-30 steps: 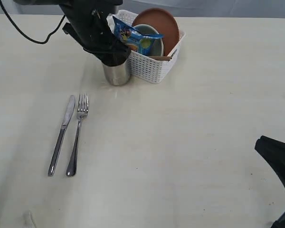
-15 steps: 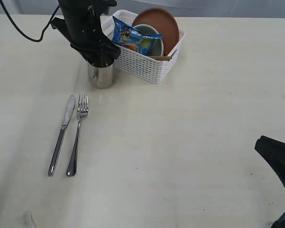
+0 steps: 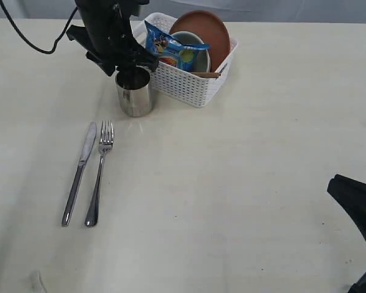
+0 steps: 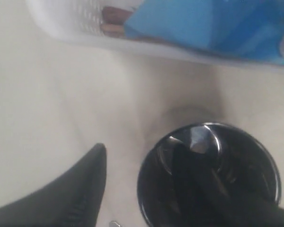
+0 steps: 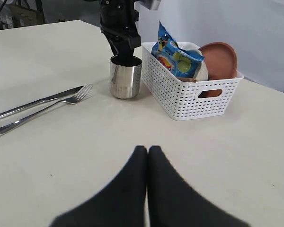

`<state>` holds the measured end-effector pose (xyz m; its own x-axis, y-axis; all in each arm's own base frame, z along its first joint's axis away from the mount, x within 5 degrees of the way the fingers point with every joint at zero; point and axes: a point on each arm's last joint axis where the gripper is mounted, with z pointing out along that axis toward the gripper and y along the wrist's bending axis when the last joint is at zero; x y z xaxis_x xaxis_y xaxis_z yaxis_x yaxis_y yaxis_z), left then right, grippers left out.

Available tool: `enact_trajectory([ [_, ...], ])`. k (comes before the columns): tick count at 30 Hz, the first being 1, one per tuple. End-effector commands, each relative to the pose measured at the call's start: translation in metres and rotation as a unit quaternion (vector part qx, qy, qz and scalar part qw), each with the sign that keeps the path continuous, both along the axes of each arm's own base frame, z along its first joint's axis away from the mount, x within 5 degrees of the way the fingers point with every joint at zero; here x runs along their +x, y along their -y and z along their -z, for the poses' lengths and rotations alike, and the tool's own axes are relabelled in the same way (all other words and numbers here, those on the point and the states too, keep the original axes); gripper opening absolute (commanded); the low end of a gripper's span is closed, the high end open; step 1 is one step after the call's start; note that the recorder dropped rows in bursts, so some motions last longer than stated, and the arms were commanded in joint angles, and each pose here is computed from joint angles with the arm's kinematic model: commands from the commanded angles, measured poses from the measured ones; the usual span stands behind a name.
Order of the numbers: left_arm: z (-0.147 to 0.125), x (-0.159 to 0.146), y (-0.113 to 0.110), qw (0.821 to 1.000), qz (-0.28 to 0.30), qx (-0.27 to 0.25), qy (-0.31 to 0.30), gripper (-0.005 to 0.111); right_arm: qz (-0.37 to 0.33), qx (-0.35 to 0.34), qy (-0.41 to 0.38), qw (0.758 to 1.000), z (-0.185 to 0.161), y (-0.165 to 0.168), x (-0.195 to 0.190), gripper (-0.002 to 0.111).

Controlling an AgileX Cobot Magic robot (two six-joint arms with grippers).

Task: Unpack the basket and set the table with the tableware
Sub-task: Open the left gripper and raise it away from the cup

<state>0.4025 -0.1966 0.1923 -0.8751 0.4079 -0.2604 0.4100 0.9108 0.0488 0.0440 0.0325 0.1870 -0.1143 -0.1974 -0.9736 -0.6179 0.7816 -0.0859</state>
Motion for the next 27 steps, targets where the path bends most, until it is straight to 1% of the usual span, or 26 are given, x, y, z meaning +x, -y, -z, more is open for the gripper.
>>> enact_trajectory([
  [1,-0.018,0.004,0.000,1.000,-0.007,-0.013,0.025,0.044,-0.002,-0.001,0.003,1.000,0.001,0.000,0.000,0.000],
  [4,-0.041,0.004,-0.001,0.998,-0.008,-0.027,0.053,0.044,-0.002,-0.001,0.003,1.000,0.001,0.000,0.000,0.000],
  [9,-0.078,-0.003,-0.014,0.995,-0.017,-0.043,0.091,0.042,-0.002,-0.001,0.003,1.000,0.001,0.000,0.000,0.000],
  [11,-0.092,-0.009,-0.018,0.991,-0.022,-0.057,0.116,0.036,-0.002,-0.001,0.003,1.000,0.001,0.000,0.000,0.000],
  [13,-0.103,-0.016,-0.025,0.987,-0.028,-0.068,0.140,0.025,-0.002,-0.001,0.003,1.000,0.001,0.000,0.000,0.000],
  [15,-0.112,-0.030,-0.033,0.983,-0.040,-0.083,0.159,0.014,-0.002,-0.001,0.003,1.000,0.001,0.000,0.000,0.000],
  [17,-0.118,-0.050,-0.041,0.976,-0.042,-0.102,0.187,0.000,-0.002,-0.001,0.003,1.000,0.001,0.000,0.000,0.000],
  [20,-0.126,-0.081,-0.055,0.962,-0.038,-0.132,0.235,0.000,-0.002,-0.001,0.003,1.000,0.001,0.000,0.000,0.000],
  [24,-0.134,-0.121,-0.072,0.935,-0.029,-0.174,0.309,0.000,-0.002,-0.001,0.003,1.000,0.001,0.000,0.000,0.000],
  [27,-0.139,-0.149,-0.084,0.919,-0.027,-0.193,0.342,0.000,-0.002,-0.001,0.003,1.000,0.001,0.000,0.000,0.000],
])
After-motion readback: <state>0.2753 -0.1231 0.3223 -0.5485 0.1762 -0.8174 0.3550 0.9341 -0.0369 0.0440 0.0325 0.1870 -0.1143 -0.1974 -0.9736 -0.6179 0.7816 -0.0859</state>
